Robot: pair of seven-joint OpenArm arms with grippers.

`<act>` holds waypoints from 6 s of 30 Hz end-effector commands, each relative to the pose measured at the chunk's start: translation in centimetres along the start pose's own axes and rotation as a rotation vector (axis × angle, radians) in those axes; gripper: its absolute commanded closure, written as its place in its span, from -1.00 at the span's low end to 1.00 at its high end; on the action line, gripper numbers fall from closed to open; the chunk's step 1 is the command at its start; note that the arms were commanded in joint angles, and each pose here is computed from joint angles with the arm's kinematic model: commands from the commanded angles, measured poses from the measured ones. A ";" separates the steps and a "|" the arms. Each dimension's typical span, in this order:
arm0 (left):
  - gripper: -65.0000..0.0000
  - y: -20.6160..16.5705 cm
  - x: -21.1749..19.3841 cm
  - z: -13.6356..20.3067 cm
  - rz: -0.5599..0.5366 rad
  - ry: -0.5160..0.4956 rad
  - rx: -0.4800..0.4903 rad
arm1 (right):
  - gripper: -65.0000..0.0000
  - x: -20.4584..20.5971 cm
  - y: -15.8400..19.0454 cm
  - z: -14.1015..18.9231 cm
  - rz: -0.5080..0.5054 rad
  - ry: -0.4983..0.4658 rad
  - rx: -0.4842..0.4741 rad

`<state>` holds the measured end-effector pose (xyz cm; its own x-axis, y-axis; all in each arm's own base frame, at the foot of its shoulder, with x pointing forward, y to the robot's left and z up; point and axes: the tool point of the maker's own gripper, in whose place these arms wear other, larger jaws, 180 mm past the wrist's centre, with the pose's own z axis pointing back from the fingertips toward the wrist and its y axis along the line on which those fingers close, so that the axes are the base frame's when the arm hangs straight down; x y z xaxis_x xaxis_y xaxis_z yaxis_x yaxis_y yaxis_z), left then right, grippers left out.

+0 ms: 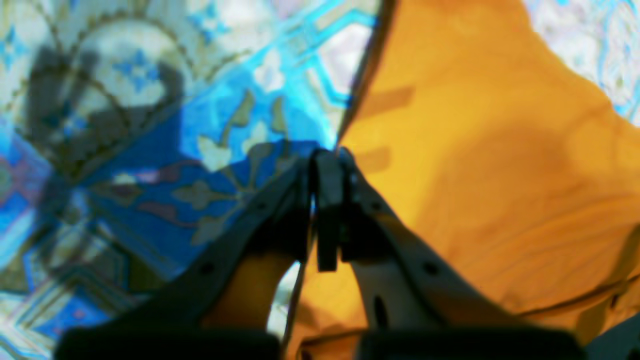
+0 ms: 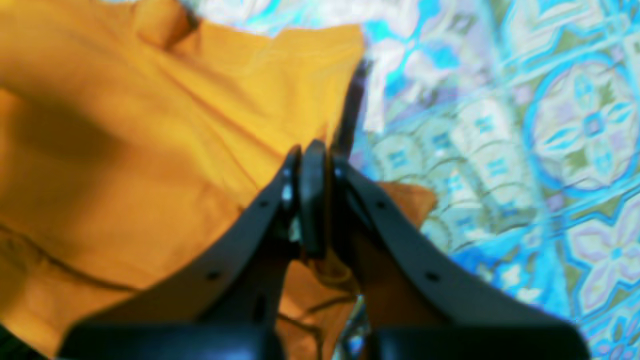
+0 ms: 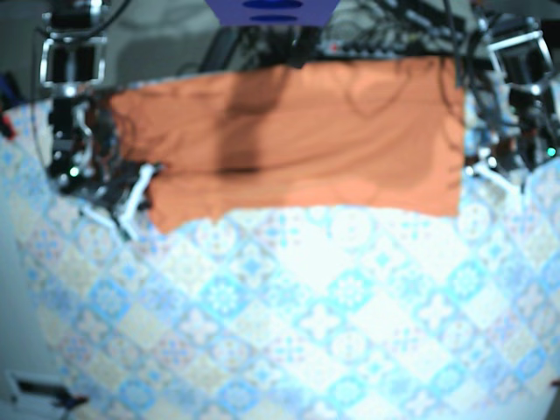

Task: Fold the T-shirt properly
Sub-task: 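Pinch the shirt's side edges with both grippers, then lift the hem with both grippers and fold it toward the shoulder edge, then hold the folded shirt with both grippers and press the fold flat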

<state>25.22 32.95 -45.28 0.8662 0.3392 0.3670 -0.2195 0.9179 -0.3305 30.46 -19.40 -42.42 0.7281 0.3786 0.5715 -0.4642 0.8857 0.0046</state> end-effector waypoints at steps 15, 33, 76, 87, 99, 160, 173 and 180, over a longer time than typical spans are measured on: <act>0.49 -0.7 5.1 1.2 -0.030 -0.126 -0.005 | 1.00 1.4 -0.3 0.5 0.013 -0.047 -0.006; 0.33 -4.5 6.8 -4.3 0.052 -0.084 -0.055 | 1.00 1.5 -0.3 0.5 0.015 -0.047 -0.007; 0.36 -5.1 3.1 -5.8 0.076 -0.017 -0.070 | 1.00 1.3 -0.3 0.4 0.014 -0.041 -0.006; 1.00 -4.8 3.2 -5.6 0.076 -0.017 -0.061 | 1.00 1.2 -0.3 0.4 0.015 -0.039 -0.007; 1.00 -4.1 3.9 -4.5 0.047 -0.022 -0.048 | 1.00 1.3 -0.3 0.5 0.016 -0.041 -0.007; 1.00 -0.4 -2.6 3.2 -0.194 0.019 0.004 | 1.00 -3.3 2.1 5.1 0.103 0.012 -0.034; 1.00 -0.6 -3.4 3.7 -0.225 0.029 0.009 | 1.00 -4.5 2.6 5.1 0.095 0.036 -0.023; 1.00 -0.3 -4.6 3.7 -0.217 0.050 0.011 | 1.00 -4.5 2.6 5.1 0.094 0.036 -0.024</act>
<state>18.96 31.12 -44.62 0.9247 0.1382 0.3547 -0.0453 0.9651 -0.2580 22.55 -19.78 -41.82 0.7216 0.4640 0.5137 -0.5188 0.8538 -0.0425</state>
